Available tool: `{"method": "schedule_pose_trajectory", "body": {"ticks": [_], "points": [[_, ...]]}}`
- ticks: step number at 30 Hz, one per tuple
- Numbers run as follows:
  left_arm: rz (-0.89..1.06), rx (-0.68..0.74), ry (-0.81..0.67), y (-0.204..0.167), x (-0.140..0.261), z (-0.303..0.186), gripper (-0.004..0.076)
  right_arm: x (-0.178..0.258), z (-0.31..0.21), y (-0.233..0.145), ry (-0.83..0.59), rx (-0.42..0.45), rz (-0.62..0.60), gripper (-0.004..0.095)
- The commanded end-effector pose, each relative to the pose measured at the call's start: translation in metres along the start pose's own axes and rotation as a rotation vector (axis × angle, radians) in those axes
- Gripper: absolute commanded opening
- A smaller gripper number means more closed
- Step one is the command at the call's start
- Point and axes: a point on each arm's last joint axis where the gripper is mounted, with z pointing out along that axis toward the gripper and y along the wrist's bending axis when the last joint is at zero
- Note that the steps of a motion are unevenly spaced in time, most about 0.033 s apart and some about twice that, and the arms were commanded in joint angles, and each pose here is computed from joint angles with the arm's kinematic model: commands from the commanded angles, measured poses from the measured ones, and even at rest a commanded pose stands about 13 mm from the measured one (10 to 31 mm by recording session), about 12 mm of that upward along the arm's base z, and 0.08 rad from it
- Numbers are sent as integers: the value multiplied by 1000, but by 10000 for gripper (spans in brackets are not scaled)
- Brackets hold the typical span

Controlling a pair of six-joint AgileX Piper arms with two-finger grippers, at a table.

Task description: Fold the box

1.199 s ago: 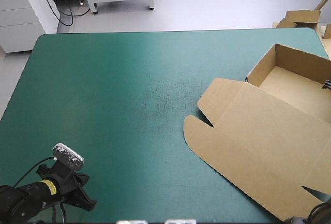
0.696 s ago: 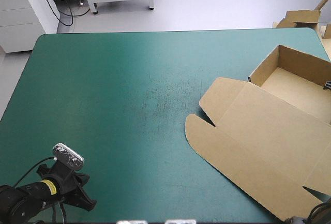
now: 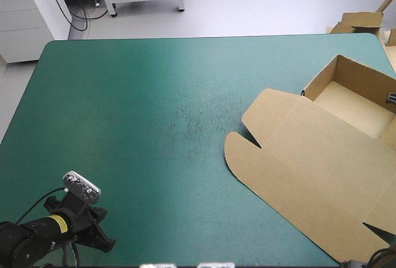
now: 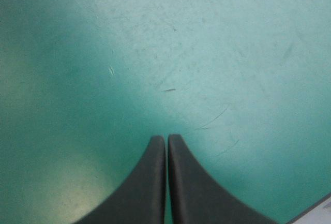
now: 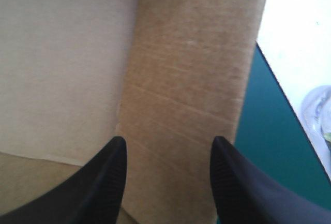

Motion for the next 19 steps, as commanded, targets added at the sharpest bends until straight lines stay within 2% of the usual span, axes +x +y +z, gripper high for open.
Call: {"method": "schedule_pose_trajectory", "body": {"ticks": [1, 9, 12, 14, 17, 19], "points": [[-5, 2, -68, 0, -10, -6, -8, 4, -46, 2, -140, -53, -26, 464], [-6, 3, -68, 0, -10, -6, -8, 34, -93, 10, -245, -153, 9, 460], [-6, 3, -68, 0, -10, -6, -8, 56, -106, 18, -262, -183, 1, 421], [-6, 3, -68, 0, -10, -6, -8, 72, -111, 24, -263, -179, -28, 316], [-6, 3, -68, 0, -10, -6, -8, 100, -116, 37, -262, -182, -130, 99], [-6, 3, -68, 0, -10, -6, -8, 122, -121, 49, -274, -202, -203, -10]]}}
